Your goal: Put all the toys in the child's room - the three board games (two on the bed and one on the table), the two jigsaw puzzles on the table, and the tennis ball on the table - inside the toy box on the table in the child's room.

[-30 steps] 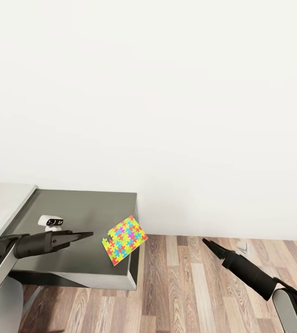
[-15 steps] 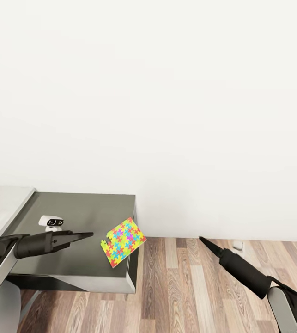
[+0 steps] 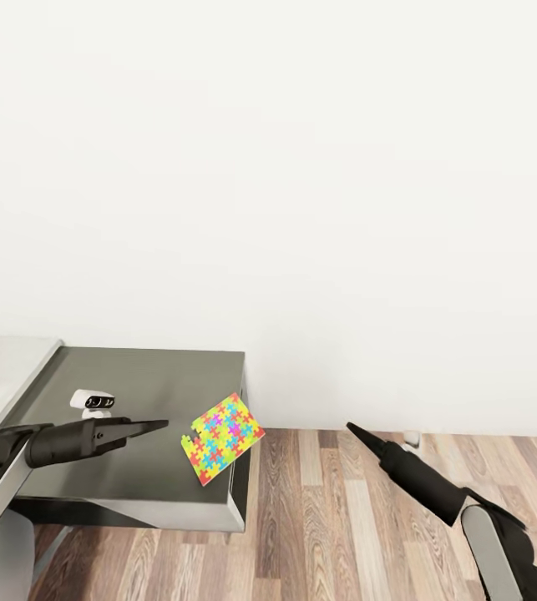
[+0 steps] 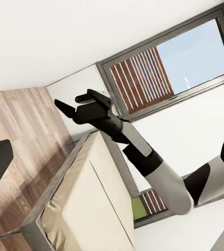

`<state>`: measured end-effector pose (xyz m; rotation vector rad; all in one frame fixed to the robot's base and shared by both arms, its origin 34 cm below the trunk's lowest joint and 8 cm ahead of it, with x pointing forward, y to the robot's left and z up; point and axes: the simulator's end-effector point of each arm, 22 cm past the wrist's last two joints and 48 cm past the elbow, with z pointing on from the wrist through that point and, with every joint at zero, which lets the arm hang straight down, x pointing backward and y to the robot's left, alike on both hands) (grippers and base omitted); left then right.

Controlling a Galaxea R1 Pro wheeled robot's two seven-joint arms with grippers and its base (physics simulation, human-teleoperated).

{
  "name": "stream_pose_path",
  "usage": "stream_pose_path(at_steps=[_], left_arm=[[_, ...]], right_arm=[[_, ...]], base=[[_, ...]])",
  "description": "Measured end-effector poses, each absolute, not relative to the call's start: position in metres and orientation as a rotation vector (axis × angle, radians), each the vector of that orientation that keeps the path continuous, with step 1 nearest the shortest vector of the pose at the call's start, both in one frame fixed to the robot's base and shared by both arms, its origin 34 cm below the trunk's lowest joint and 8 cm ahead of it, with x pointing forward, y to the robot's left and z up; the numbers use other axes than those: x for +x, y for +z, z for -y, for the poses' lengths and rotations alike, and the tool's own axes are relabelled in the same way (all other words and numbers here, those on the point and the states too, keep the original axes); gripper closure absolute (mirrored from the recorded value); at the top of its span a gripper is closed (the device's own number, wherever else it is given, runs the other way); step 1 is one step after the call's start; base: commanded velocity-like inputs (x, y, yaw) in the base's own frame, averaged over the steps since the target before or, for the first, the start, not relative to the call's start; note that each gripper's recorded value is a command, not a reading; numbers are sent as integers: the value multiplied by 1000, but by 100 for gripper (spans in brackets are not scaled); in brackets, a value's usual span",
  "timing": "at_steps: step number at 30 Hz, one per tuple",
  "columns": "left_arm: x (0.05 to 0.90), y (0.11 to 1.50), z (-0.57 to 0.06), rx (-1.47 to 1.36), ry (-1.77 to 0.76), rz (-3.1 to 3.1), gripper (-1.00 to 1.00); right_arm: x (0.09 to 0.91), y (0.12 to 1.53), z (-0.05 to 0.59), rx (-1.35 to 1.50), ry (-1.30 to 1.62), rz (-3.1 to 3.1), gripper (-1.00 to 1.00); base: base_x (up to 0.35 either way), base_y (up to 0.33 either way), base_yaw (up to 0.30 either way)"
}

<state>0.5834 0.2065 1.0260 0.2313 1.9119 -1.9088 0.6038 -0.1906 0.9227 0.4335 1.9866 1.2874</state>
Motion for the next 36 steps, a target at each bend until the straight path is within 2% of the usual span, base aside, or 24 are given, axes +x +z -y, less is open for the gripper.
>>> stream_pose_path(at_steps=[13, 30, 36], left_arm=[[588, 1015, -207, 231, -1907, -1914, -100], [594, 1000, -207, 232, -1906, -1914, -100], [595, 994, -207, 233, -1907, -1912, -100]], right_arm=[[636, 846, 135, 505, 1379, -2111, -100], [660, 784, 95, 631, 1431, -2201, -100], [661, 771, 84, 586, 1428, -2258, -100]], base=[[0, 0, 0], [0, 0, 0], [0, 0, 0]])
